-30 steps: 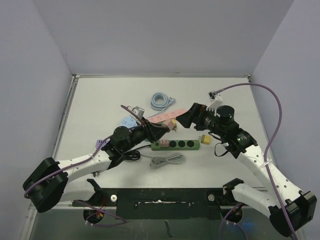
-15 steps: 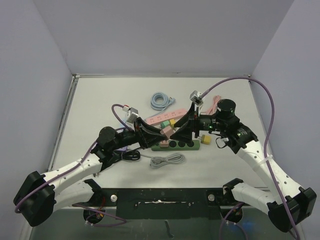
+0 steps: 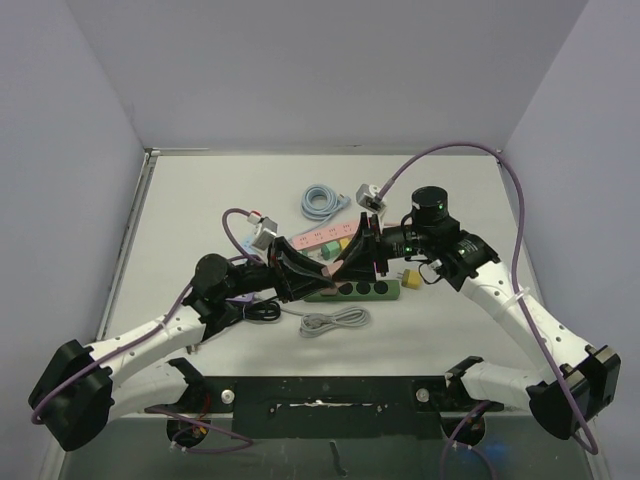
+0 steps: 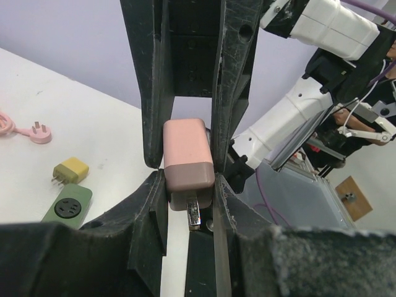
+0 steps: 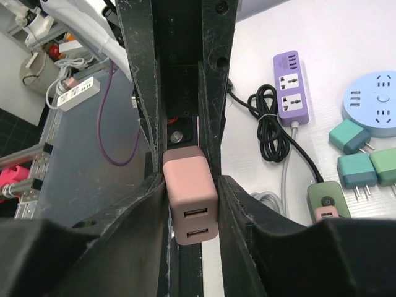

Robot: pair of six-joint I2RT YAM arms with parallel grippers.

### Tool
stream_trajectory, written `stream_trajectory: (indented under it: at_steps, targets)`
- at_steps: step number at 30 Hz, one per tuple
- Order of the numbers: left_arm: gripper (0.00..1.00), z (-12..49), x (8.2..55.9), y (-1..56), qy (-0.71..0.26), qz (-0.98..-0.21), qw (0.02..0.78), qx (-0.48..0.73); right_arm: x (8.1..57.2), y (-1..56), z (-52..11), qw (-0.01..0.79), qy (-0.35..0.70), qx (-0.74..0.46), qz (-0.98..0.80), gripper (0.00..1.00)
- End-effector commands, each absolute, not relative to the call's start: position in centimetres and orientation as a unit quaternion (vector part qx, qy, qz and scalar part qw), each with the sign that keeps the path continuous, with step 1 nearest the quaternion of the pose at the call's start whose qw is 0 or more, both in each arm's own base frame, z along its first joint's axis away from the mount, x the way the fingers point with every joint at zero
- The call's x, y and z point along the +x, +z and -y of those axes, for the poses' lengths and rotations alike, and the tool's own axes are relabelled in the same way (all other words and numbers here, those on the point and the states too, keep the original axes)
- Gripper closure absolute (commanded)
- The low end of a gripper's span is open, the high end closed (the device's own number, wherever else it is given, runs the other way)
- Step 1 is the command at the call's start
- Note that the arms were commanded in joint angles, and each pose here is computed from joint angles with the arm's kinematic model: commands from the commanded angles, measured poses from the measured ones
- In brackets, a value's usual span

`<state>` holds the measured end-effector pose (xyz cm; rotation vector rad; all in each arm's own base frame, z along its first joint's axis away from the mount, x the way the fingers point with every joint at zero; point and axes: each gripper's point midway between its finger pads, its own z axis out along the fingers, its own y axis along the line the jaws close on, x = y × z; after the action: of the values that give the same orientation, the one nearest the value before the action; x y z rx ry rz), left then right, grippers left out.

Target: Insert the plug

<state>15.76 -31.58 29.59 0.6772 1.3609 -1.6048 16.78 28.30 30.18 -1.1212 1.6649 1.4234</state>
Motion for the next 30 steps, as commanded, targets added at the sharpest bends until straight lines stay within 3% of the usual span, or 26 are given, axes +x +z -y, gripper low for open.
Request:
stream_trajectory:
  at_steps: [1,6,7,8,9,10,12,15,20,25,30]
  targets:
    - [1.00,31.0,16.2,32.7,-0.650,-0.512,0.492,0.273,16.3,31.1,-28.6,0.332,0.553,-0.457,-0.612,0.74]
    - [1.00,30.2,17.3,32.1,-0.635,-0.530,0.508,0.242,16.6,30.4,-28.4,0.334,0.539,-0.470,-0.614,1.00]
    - [1.00,30.0,17.5,31.9,-0.631,-0.535,0.509,0.236,16.6,30.4,-28.4,0.335,0.537,-0.473,-0.613,1.00]
    - [1.00,29.9,17.6,31.7,-0.629,-0.538,0.511,0.233,16.6,30.4,-28.4,0.336,0.536,-0.475,-0.612,0.99]
    - [1.00,29.7,17.6,31.7,-0.628,-0.538,0.513,0.231,16.5,30.4,-28.4,0.336,0.535,-0.478,-0.610,0.89]
    - [1.00,29.6,17.6,31.7,-0.628,-0.536,0.515,0.230,16.5,30.4,-28.4,0.336,0.534,-0.480,-0.610,0.68]
    - [1.00,29.5,17.4,32.0,-0.631,-0.531,0.516,0.231,16.6,30.3,-28.3,0.338,0.532,-0.476,-0.613,0.54]
    - [1.00,29.4,17.1,32.3,-0.635,-0.524,0.518,0.232,16.3,30.1,-28.3,0.331,0.539,-0.479,-0.609,0.51]
    - [1.00,29.7,17.0,31.9,-0.639,-0.525,0.510,0.237,16.4,30.2,-28.6,0.331,0.545,-0.478,-0.604,0.57]
    - [1.00,29.9,16.7,31.5,-0.645,-0.524,0.500,0.242,17.2,30.6,-29.0,0.337,0.545,-0.475,-0.603,0.48]
    - [1.00,30.1,16.3,31.4,-0.652,-0.521,0.489,0.254,17.3,30.8,-29.3,0.336,0.553,-0.474,-0.597,0.47]
